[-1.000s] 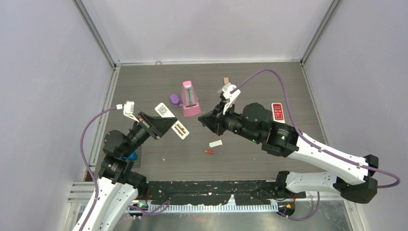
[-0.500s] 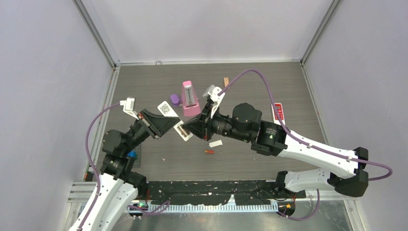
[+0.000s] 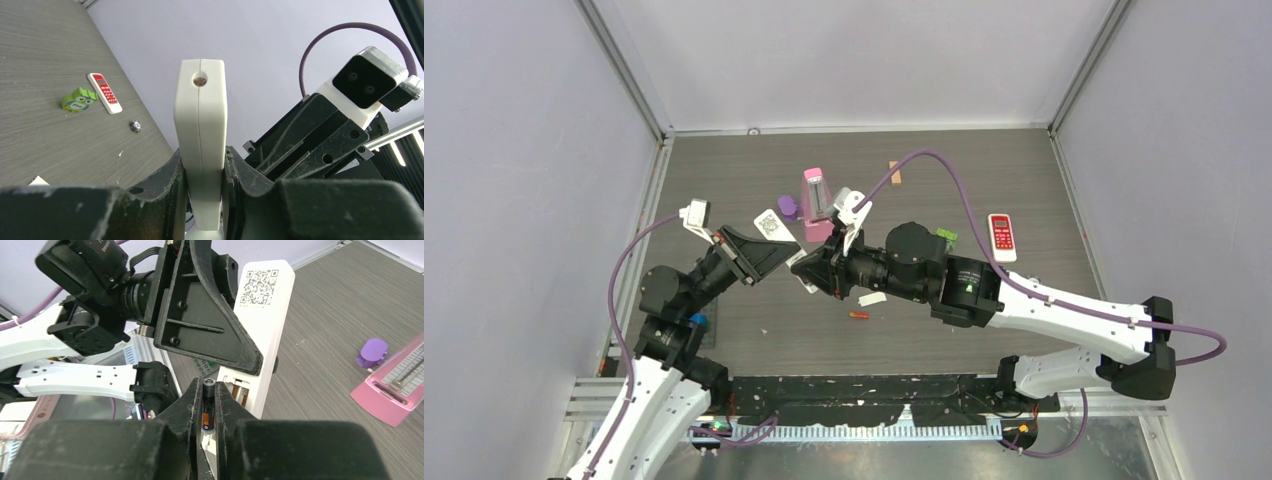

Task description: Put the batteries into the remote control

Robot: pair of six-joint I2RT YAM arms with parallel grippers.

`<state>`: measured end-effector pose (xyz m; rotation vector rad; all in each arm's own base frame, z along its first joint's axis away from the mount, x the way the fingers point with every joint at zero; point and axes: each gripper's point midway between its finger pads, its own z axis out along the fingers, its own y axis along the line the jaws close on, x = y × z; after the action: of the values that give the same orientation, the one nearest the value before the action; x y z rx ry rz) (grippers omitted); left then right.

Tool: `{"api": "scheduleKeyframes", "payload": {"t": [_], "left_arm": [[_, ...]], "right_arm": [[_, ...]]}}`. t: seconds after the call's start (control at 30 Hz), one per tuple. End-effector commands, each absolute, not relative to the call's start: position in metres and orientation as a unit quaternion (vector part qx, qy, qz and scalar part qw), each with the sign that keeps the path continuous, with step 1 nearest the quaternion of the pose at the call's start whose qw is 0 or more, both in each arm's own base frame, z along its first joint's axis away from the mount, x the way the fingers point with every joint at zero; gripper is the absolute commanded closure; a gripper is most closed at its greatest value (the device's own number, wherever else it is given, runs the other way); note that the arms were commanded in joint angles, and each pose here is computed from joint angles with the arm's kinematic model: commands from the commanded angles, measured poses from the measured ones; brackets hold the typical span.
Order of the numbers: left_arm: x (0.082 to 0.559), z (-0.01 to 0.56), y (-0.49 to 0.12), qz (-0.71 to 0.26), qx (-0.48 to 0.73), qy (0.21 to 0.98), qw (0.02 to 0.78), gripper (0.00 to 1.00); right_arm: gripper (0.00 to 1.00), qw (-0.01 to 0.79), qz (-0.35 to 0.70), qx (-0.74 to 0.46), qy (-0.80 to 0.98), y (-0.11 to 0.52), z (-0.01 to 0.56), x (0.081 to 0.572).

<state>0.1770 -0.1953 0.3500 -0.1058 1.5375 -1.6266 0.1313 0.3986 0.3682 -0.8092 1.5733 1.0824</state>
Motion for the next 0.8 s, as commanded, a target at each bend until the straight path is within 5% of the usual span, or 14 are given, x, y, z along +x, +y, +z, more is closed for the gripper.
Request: {"api": "scheduleKeyframes", "payload": {"t": [0.0,0.77], "left_arm": [[0.167,0.371,-0.195,-0.664,-0.014,0.598,0.448,1.00],[0.166,0.383,-0.188,-0.656,-0.025,0.588,0.472,1.00]], "right_arm": [[0.93,0.556,0.447,-0.317,0.625,0.399,0.401,0.141],[0.90,0.530,0.437,-0.353,0.636,0.406,0.367,0.134]]}}
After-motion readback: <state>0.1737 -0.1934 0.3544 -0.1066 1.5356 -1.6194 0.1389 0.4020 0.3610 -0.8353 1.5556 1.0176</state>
